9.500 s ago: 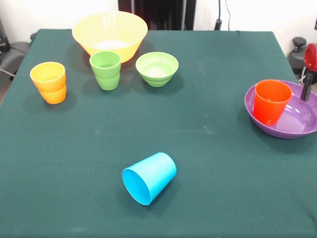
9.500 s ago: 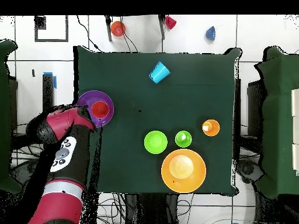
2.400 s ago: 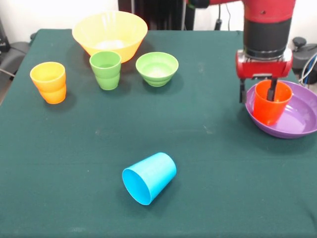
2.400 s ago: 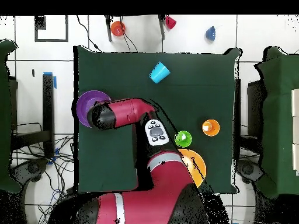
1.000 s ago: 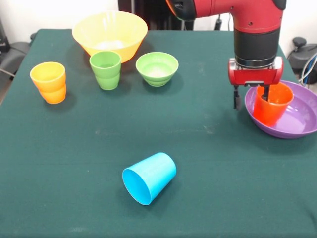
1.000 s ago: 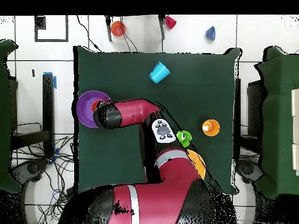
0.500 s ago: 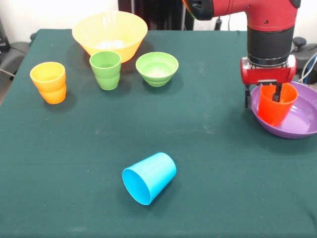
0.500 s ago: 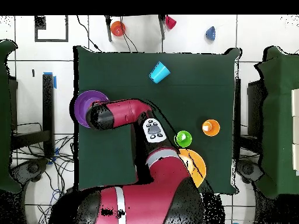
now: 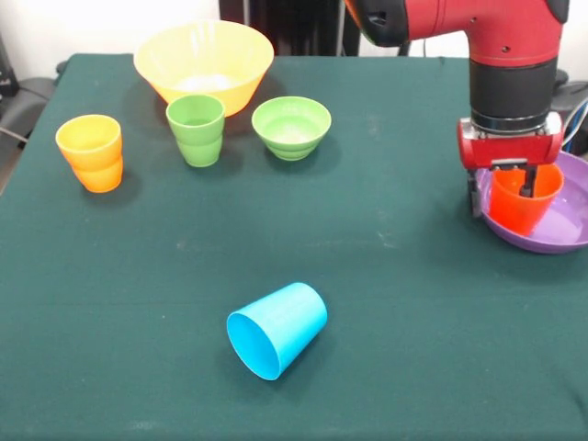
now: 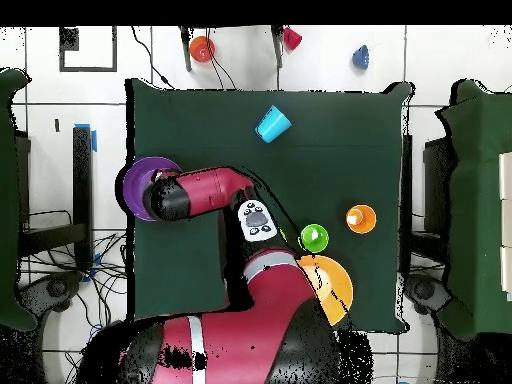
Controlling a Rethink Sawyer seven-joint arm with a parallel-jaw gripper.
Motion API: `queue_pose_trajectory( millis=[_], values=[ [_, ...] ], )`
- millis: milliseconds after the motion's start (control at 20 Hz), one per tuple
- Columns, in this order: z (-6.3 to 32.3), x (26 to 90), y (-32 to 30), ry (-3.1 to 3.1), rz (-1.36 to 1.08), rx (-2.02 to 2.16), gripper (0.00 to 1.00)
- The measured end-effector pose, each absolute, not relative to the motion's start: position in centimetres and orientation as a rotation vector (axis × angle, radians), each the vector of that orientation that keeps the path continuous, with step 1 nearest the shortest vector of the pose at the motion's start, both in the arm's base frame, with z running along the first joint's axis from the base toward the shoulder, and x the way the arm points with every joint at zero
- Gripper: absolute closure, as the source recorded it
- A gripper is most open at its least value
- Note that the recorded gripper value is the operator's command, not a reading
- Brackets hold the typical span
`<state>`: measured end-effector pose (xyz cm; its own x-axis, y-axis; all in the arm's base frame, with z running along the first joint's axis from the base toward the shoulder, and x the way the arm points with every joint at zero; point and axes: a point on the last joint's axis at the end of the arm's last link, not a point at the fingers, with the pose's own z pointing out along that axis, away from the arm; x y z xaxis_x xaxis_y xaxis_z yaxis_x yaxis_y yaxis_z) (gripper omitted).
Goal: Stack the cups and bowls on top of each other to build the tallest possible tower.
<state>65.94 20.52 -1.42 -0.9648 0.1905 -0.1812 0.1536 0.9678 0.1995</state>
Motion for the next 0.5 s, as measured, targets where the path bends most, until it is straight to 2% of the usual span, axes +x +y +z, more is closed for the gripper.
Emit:
queue_pose_trajectory(
  millis=[500],
  values=[
    [-3.0, 65.3, 23.6, 2.887, 0.275, 0.19, 0.0]
  ],
)
